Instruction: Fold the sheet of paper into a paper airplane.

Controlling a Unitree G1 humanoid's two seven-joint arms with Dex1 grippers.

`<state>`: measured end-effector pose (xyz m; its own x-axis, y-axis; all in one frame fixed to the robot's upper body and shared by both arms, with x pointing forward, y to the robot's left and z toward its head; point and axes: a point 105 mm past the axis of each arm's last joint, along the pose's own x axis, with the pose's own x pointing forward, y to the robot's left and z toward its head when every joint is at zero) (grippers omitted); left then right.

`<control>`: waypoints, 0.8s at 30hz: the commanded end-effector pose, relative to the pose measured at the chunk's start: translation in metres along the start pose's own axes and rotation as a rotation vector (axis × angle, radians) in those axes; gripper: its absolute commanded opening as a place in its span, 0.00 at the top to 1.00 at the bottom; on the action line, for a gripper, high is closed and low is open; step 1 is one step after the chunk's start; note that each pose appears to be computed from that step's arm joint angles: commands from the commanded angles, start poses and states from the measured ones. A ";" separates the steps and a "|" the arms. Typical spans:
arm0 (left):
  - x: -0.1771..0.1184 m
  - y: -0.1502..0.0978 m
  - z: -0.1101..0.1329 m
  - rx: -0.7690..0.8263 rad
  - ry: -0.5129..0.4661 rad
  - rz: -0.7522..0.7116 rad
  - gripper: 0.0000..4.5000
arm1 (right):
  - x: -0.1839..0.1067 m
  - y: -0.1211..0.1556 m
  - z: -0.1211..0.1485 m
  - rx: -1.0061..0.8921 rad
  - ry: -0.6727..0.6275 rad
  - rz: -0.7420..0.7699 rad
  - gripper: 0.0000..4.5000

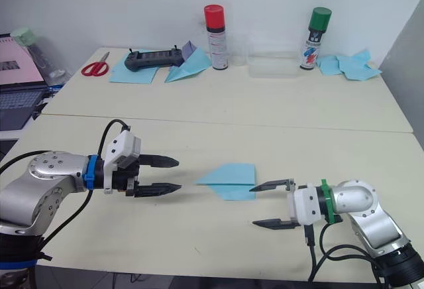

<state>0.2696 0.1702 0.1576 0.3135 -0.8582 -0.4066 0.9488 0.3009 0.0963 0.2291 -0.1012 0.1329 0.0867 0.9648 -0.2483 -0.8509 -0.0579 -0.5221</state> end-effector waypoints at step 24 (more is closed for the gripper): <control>0.081 -0.013 -0.037 -0.038 -0.009 0.028 0.99 | 0.040 -0.021 -0.062 0.465 0.150 -0.141 1.00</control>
<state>0.2829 0.1140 0.0891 0.3445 -0.8525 -0.3931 0.9331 0.3568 0.0438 0.2857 -0.0781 0.0817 0.2628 0.9099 -0.3210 -0.9640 0.2336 -0.1271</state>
